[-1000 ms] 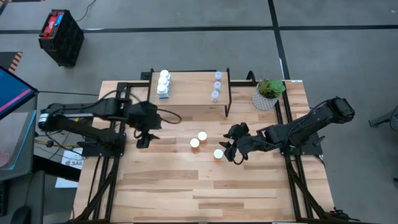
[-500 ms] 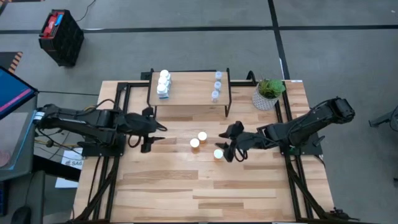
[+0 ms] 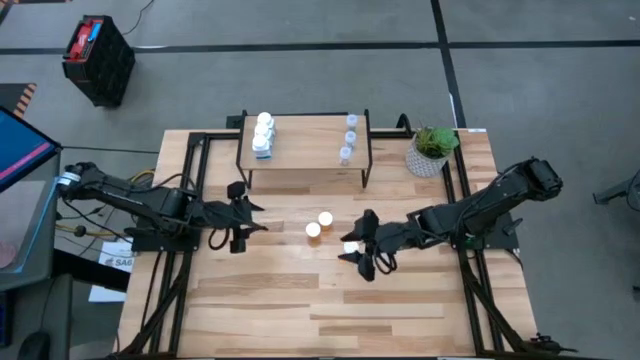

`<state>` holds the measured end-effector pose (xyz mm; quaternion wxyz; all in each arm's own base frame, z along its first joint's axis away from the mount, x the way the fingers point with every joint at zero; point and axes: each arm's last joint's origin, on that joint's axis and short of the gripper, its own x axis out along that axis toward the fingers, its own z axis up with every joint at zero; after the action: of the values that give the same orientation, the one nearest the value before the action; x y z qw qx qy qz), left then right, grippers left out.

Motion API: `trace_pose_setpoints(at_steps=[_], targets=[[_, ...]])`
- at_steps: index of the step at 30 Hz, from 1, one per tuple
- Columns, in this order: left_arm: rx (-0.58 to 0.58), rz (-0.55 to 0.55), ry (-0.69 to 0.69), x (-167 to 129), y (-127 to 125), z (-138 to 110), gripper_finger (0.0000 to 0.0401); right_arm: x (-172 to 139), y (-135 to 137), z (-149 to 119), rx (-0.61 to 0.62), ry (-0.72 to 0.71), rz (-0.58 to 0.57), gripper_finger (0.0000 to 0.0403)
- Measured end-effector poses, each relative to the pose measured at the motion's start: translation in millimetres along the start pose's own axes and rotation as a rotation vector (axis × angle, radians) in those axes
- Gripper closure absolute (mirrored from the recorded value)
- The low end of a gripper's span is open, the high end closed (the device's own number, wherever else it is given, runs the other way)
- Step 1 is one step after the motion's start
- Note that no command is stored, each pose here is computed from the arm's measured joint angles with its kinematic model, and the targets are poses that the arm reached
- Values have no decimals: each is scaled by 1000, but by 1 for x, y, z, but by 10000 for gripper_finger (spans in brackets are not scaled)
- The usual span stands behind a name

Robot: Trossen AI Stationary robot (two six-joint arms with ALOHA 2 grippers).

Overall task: Pick and place medicine bottles onto shelf by color
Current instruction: Put the bottom orange pill bottle on the shelf

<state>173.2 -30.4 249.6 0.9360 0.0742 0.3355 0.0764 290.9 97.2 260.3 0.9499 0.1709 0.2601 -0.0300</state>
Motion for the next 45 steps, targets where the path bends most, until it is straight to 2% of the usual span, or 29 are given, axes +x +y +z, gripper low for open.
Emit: trace_pose_setpoints(at_steps=[4,8,12,16,24,33,40,45], targets=[[-3,16,-9,-2,-1,0,191,14,8,15,-93,86,-56,138],[-14,14,-9,-2,-1,0,191,24,8,24,-137,242,-154,138],[-24,15,-1,-2,-1,-1,191,29,5,25,-173,406,-247,138],[-40,17,15,-2,-1,-3,191,29,4,23,-197,504,-266,138],[-50,19,25,-2,-1,-4,191,26,6,21,-285,543,-232,138],[-55,21,18,-2,-1,-3,191,40,7,18,-326,537,-206,138],[-52,19,30,-2,-1,-4,191,44,6,16,-241,530,-224,136],[-53,19,29,-2,-1,-4,191,41,5,18,-230,528,-230,123]])
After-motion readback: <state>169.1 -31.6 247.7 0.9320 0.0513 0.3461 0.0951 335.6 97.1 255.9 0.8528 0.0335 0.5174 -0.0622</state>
